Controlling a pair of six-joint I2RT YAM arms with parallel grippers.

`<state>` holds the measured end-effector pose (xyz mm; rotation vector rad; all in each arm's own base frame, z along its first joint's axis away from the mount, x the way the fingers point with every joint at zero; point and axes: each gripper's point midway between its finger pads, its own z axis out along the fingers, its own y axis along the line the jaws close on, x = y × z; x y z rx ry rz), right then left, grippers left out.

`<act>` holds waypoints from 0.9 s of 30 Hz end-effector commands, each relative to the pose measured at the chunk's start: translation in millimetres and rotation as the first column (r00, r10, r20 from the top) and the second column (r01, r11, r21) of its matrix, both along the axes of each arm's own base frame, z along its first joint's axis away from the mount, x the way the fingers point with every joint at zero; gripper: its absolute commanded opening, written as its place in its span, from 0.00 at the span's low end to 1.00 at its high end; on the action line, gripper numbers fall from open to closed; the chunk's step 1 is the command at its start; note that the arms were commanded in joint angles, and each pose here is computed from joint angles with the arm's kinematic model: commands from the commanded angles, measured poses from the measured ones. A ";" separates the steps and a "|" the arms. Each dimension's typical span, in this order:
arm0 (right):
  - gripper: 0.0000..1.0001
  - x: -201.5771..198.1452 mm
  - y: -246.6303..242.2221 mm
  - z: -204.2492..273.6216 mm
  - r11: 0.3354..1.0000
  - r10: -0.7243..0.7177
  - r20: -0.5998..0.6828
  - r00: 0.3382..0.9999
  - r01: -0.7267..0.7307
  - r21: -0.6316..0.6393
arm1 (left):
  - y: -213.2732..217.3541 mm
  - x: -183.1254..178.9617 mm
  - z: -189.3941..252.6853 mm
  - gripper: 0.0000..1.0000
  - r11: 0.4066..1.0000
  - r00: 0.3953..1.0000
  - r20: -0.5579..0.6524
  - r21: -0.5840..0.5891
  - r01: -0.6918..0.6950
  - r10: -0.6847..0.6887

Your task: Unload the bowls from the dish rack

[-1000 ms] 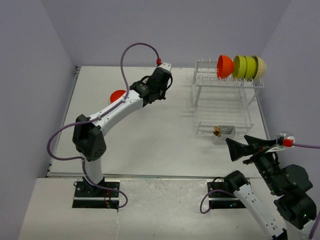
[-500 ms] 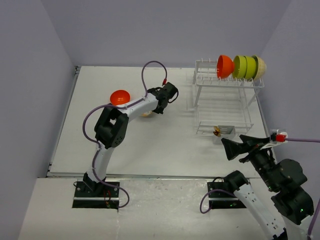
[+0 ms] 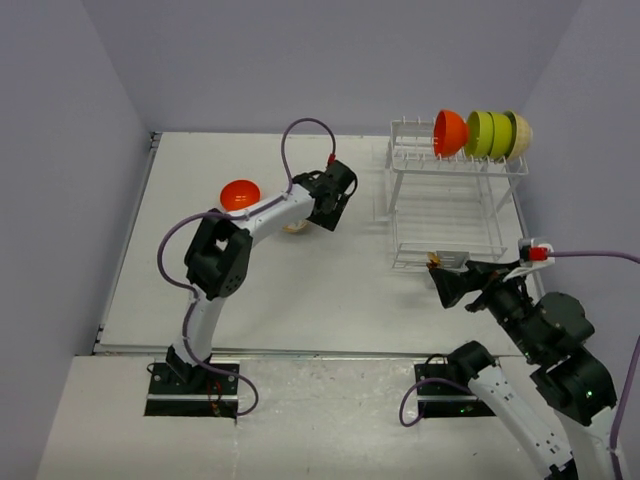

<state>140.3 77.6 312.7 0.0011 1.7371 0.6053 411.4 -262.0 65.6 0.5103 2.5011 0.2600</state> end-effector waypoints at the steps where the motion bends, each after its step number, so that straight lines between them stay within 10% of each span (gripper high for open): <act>1: 0.99 15.6 15.7 12.7 0.999 0.037 0.007 0.999 -0.037 0.004 | -10.9 -8.5 75.1 0.83 0.992 0.993 0.117 -0.129 0.018 -0.002; 8: 0.99 67.7 15.1 25.5 0.990 -0.104 -0.095 0.990 0.094 -0.103 | 47.4 -76.3 192.8 1.00 0.927 0.924 0.353 -0.375 -0.003 0.145; 16: 0.99 123.2 -31.6 66.4 0.848 -0.452 -0.069 0.890 0.404 -0.344 | 165.9 -164.6 187.7 1.00 0.873 0.821 0.420 -0.454 -0.177 0.385; 27: 0.84 219.2 -32.5 93.1 0.571 -0.589 0.078 0.804 0.483 -0.664 | 186.5 -188.6 175.2 1.00 0.839 0.795 0.446 -0.526 -0.140 0.412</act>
